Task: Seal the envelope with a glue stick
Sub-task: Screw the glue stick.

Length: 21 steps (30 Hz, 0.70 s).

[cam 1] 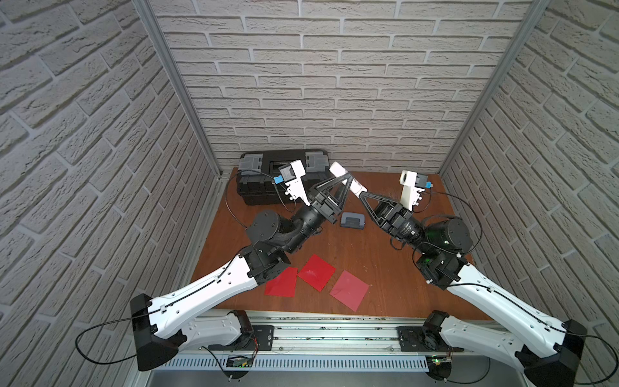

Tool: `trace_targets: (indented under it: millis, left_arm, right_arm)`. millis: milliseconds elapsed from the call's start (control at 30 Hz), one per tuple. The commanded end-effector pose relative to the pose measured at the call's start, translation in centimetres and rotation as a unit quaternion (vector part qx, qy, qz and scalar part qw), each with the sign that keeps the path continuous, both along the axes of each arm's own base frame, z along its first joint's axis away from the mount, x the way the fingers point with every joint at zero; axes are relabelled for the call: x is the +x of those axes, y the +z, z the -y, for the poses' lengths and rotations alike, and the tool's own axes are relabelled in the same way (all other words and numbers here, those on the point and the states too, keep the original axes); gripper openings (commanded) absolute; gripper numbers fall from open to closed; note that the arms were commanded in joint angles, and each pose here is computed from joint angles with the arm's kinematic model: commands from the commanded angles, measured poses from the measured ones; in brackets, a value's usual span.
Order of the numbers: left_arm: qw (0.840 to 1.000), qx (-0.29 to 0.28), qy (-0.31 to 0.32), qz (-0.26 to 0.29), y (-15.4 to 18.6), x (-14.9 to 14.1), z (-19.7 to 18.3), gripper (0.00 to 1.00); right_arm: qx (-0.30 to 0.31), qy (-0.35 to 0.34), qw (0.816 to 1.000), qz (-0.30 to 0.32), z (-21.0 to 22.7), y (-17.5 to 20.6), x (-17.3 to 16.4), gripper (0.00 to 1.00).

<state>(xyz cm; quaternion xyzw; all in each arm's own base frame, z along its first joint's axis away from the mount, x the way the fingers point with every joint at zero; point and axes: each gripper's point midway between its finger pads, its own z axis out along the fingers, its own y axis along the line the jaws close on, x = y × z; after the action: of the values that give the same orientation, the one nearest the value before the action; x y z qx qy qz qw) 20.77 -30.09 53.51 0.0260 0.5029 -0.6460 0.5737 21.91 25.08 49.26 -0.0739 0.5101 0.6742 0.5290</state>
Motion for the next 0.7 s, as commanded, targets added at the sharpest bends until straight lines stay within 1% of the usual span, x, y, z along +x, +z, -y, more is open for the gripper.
trace_targets:
  millis: [0,67,100,167,233,267,367,400,433,500,567,600,667]
  left_arm:
    - [1.0,-0.014,0.005,0.002,0.1,0.2,-0.5,0.0]
    - [1.0,-0.022,0.006,-0.01,-0.2,0.6,-0.4,0.0]
    - [1.0,-0.025,0.004,-0.013,-0.2,0.7,-0.4,0.0]
    - [0.999,-0.031,0.001,-0.021,-0.4,1.0,-0.3,0.0]
    - [0.999,-0.036,-0.001,-0.026,-0.5,1.1,-0.2,0.0]
    - [0.999,-0.038,-0.003,-0.027,-0.6,1.2,-0.1,0.0]
    - [0.999,-0.042,-0.007,-0.034,-0.8,1.4,0.2,0.0]
    - [0.998,-0.043,-0.008,-0.035,-0.8,1.4,0.3,0.0]
    - [0.998,-0.043,-0.009,-0.037,-0.9,1.5,0.3,0.0]
    - [0.998,-0.045,-0.011,-0.038,-1.0,1.5,0.4,0.0]
    - [0.998,-0.046,-0.011,-0.038,-1.0,1.5,0.3,0.0]
    - [0.998,-0.046,-0.011,-0.038,-0.9,1.5,0.3,0.0]
    - [0.998,-0.046,-0.011,-0.035,-0.9,1.4,0.2,0.0]
  right_arm:
    - [-0.029,-0.106,0.985,0.13,2.5,3.3,-1.4,0.1]
    - [-0.081,-0.166,0.961,0.207,2.8,3.7,-1.6,0.06]
    - [-0.105,-0.192,0.943,0.25,2.8,3.9,-1.8,0.04]
    - [-0.15,-0.233,0.899,0.339,2.5,4.2,-2.3,0.03]
    - [-0.184,-0.252,0.854,0.417,1.7,4.2,-3.0,0.03]
    - [-0.197,-0.26,0.834,0.445,1.4,4.2,-3.3,0.03]
    - [-0.22,-0.261,0.792,0.506,0.4,3.8,-4.0,0.04]
    - [-0.225,-0.256,0.782,0.522,0.1,3.6,-4.4,0.04]
    - [-0.225,-0.253,0.78,0.527,0.0,3.5,-4.6,0.04]
    - [-0.22,-0.251,0.793,0.509,0.2,3.6,-4.6,0.06]
    - [-0.215,-0.248,0.82,0.468,0.8,3.5,-4.4,0.13]
    - [-0.209,-0.244,0.835,0.446,1.2,3.5,-4.3,0.17]
    - [-0.189,-0.229,0.875,0.383,2.1,3.4,-4.2,0.3]
